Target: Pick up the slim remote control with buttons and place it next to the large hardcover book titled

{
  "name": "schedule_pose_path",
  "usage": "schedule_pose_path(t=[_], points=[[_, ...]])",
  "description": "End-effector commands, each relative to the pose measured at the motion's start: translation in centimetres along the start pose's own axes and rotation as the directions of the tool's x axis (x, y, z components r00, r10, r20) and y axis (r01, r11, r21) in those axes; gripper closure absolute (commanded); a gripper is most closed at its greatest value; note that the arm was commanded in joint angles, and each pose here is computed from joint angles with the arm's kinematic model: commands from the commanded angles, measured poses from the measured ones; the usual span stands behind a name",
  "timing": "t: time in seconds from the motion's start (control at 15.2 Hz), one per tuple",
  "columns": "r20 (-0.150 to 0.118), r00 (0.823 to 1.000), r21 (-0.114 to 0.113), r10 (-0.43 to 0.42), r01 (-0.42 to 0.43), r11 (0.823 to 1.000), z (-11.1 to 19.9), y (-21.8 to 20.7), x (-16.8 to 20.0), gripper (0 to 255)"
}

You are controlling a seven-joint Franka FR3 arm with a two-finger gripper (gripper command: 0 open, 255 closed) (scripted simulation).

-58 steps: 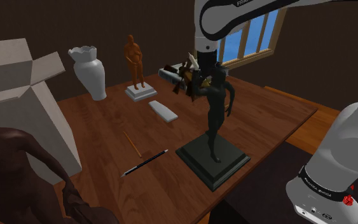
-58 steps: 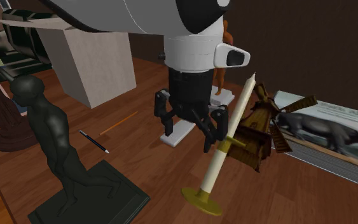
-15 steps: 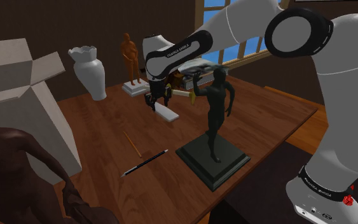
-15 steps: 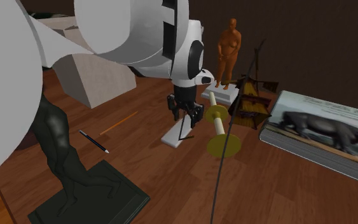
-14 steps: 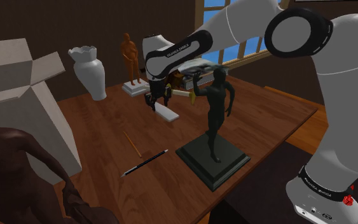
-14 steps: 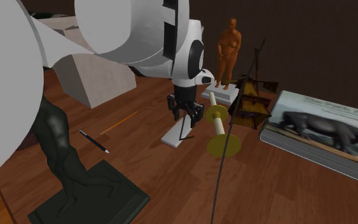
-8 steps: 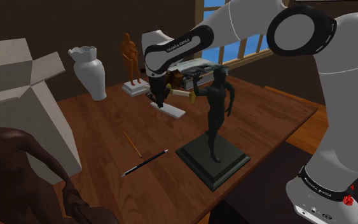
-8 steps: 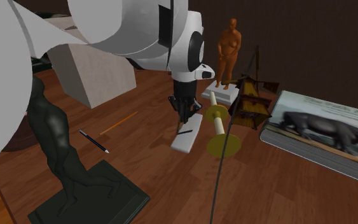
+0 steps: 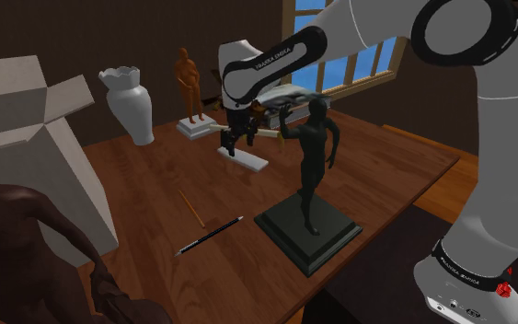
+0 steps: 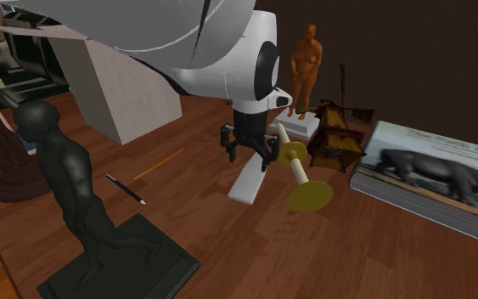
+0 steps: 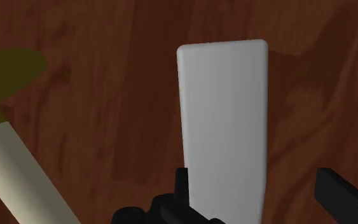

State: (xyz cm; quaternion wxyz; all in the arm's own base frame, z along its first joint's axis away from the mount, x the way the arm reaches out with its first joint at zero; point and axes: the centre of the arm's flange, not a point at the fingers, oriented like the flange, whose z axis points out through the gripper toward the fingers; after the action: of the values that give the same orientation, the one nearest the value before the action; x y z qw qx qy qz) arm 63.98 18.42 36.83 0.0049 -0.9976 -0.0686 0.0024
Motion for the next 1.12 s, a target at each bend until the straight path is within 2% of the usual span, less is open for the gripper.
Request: schedule_pose_path(t=[0.0, 0.46, 0.92, 0.99, 1.06], points=[[-0.003, 0.998, 0.001, -0.061, 0.061, 0.998, 0.4, 1.2, -0.9, 0], [-0.003, 0.998, 0.001, -0.061, 0.061, 0.998, 3.8, 1.2, -0.9, 0], [-0.003, 0.998, 0.001, -0.061, 0.061, 0.998, 3.8, 1.2, -0.9, 0], [-0.003, 0.998, 0.001, -0.061, 0.061, 0.998, 4.0, 1.0, -0.8, 255], [-0.003, 0.998, 0.001, -0.061, 0.061, 0.998, 4.1, 1.0, -0.8, 255]])
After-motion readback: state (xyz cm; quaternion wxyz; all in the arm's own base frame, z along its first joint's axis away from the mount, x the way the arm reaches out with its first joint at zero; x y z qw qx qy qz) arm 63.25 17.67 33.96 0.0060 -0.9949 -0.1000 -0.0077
